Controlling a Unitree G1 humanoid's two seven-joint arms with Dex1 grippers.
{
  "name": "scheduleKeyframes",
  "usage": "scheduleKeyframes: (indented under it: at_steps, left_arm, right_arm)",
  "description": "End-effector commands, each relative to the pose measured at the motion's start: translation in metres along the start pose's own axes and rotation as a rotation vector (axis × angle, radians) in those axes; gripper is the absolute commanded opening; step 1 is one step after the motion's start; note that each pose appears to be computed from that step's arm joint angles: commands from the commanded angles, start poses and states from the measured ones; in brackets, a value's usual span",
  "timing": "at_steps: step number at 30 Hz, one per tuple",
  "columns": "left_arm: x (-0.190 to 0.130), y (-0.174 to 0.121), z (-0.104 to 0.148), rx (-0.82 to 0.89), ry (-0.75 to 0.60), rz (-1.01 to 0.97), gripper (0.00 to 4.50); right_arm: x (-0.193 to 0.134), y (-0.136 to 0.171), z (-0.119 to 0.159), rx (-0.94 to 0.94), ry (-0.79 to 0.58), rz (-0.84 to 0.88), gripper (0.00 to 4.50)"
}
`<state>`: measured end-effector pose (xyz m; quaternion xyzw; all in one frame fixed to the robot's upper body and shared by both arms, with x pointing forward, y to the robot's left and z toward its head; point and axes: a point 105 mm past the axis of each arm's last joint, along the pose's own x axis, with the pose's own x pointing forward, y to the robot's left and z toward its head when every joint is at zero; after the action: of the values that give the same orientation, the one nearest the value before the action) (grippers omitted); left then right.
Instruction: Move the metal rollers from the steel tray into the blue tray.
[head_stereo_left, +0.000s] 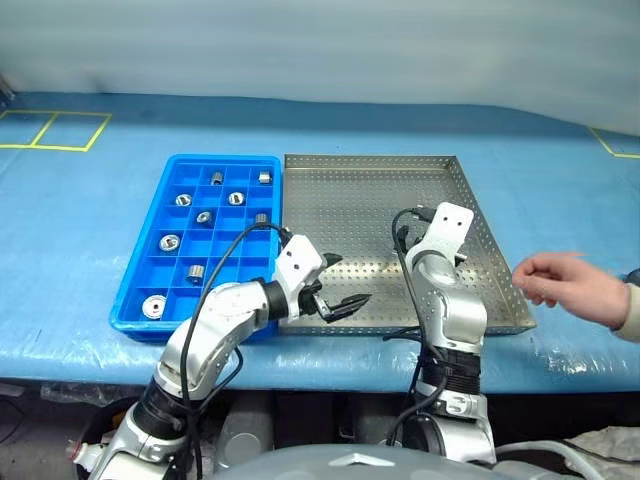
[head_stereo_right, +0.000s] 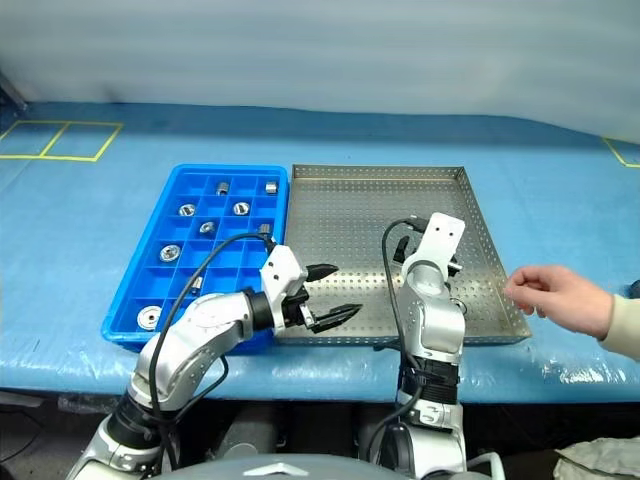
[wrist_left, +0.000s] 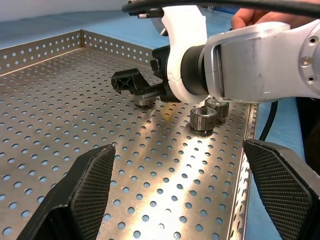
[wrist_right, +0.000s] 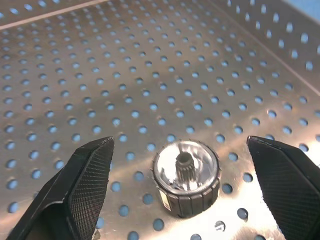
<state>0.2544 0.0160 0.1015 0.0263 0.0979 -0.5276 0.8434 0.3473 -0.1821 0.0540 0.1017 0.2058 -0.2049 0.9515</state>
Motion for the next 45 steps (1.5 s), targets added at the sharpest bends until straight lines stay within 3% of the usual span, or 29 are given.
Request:
scheduleKeyframes:
  at_steps: [1, 4, 7, 14, 19, 27, 38, 45]
  left_arm:
    - [0.0, -0.008, 0.014, 0.034, -0.051, -0.022, 4.44]
    - [0.0, -0.008, 0.014, 0.034, -0.05, -0.013, 4.44]
    - [0.0, -0.008, 0.014, 0.035, -0.049, -0.009, 4.5]
    - [-0.002, -0.006, 0.015, 0.026, -0.056, 0.021, 4.5]
    - [-0.009, 0.006, 0.018, -0.001, -0.087, 0.12, 4.5]
    - [-0.041, 0.041, 0.027, 0.023, -0.171, 0.44, 4.5]
    - [-0.089, 0.048, 0.013, 0.005, -0.147, 0.668, 4.5]
    - [-0.1, 0.041, 0.01, -0.009, -0.145, 0.711, 4.5]
  right_arm:
    - [0.0, 0.004, 0.012, 0.019, -0.048, 0.004, 4.5]
    - [0.001, 0.009, 0.005, 0.04, -0.016, 0.032, 4.5]
    - [0.001, 0.01, 0.0, 0.057, 0.011, 0.038, 3.91]
    - [-0.006, 0.027, 0.009, 0.056, -0.011, 0.101, 1.78]
    - [-0.021, 0.058, 0.033, -0.023, -0.085, 0.241, 1.75]
    - [-0.075, 0.14, 0.059, -0.293, -0.172, 0.692, 1.75]
    - [-0.112, 0.204, 0.051, -0.414, -0.194, 1.007, 1.75]
    - [-0.115, 0.216, 0.029, -0.423, -0.136, 1.087, 1.75]
